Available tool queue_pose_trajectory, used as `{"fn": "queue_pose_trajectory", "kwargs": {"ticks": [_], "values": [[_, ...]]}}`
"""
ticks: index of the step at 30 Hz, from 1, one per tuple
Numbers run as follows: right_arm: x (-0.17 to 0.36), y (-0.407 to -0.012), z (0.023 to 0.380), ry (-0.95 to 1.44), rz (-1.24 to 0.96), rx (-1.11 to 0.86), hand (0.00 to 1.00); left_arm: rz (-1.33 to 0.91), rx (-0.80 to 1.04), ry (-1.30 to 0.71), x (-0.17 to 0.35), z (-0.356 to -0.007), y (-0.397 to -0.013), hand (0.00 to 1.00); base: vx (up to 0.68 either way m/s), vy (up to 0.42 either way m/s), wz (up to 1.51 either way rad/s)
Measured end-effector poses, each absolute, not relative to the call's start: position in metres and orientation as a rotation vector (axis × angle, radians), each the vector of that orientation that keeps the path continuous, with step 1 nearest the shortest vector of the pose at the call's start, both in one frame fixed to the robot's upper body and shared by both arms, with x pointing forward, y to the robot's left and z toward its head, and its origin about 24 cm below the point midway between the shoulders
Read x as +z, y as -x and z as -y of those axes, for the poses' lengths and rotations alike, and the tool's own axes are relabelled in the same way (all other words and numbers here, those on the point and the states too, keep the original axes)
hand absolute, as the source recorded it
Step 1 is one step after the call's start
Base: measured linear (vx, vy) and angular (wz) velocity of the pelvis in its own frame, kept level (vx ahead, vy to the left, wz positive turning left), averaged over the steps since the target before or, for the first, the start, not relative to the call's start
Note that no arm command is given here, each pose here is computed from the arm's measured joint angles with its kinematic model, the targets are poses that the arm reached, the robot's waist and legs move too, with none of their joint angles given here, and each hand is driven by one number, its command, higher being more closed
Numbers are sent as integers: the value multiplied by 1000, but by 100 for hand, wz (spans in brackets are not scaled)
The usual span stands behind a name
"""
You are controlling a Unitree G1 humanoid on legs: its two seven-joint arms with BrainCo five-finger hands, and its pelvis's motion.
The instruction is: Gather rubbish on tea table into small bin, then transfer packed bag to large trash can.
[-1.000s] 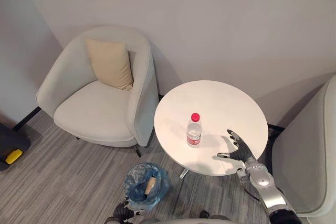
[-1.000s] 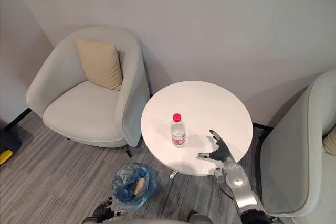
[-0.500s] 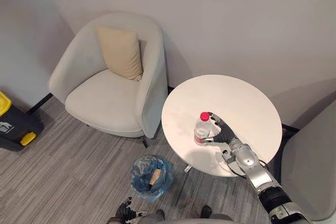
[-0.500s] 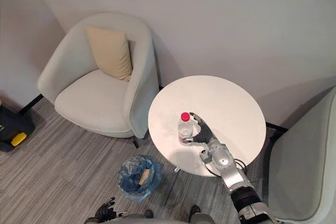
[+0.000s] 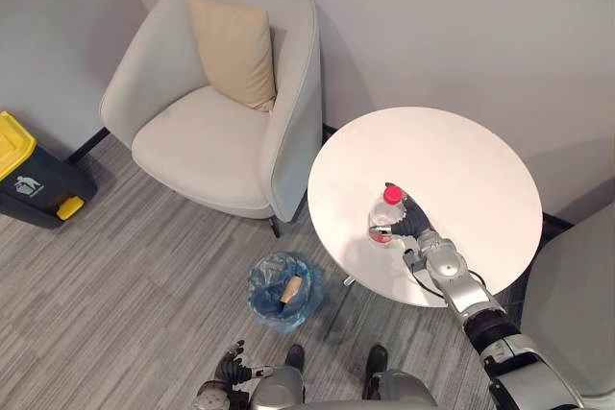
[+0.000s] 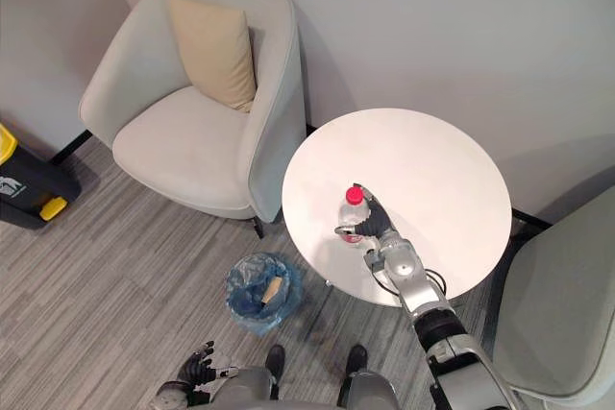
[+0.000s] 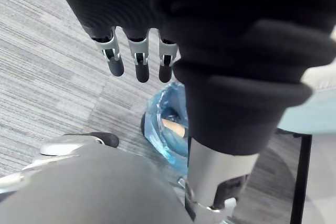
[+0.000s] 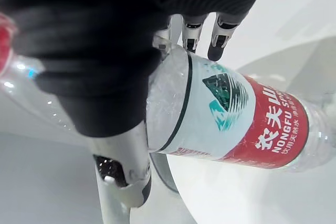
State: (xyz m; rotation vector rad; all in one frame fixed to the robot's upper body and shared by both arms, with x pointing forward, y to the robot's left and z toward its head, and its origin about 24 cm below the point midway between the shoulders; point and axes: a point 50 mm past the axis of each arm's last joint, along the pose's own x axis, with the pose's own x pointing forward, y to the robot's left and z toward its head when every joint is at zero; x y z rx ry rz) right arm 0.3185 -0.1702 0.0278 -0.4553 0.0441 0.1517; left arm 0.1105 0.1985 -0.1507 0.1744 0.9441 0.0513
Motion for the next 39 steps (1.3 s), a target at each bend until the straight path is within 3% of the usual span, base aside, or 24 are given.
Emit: {"fn": "queue_pose_trajectory", "kwargs": {"ticks": [4,5,20,39], "values": [[42,-331,169,454,-1,126,0,-916,60,-172,-148,-198,-117,0,-68,8,3],[45,-333,168,456,5,124,100,-907,62,-174,-147,-198,-119,0,-71,5,2],[58,-349,168,455,7,87,100,-804,88,-130,-134,-196,-152,0,-41,2,0],[62,-251,143,312,210,164,100,-850,62,-133,-141,-187,-138,0,19,12,-8]]}}
